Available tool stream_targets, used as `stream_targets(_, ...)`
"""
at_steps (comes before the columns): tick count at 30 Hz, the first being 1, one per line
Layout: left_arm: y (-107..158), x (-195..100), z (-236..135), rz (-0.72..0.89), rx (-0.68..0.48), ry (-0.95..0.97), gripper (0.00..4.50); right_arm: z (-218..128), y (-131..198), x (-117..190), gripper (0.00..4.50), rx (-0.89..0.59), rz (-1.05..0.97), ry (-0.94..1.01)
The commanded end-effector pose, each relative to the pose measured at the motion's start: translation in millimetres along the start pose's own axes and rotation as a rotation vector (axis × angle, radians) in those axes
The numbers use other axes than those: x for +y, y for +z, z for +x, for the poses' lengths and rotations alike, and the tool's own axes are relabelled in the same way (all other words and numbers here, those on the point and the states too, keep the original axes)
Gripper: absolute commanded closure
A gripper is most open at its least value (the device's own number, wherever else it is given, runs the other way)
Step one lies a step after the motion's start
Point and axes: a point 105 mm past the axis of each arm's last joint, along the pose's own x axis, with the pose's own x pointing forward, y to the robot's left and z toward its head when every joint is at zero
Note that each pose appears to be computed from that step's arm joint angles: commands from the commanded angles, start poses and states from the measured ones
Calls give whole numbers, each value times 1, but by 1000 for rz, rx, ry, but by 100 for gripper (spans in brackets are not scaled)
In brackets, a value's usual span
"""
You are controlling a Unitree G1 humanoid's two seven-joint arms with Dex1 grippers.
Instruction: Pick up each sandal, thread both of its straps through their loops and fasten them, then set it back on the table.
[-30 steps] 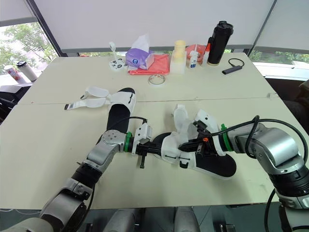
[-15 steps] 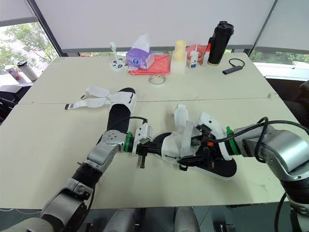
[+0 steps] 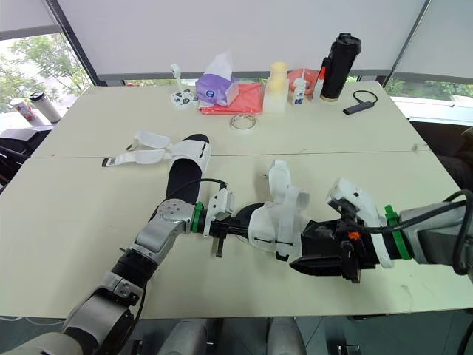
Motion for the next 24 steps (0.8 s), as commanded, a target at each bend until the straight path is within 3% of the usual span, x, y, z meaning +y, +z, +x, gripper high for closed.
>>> stream_targets(1,4,1,-1,18,-12,6,450,3,-11,8,6,-3,34,-9)
stream_targets(6,8,-8,2,13,-30,-11,450,27,-45,13,6,-24,211,3)
stream_targets(11,8,-13,2,9,-30,-18,450,37,-54,13,6,-34,262,-1)
stream_targets(24,12,-20,-4,-12,-38,-7,450,52,-29,-27,6,-196,301,-89)
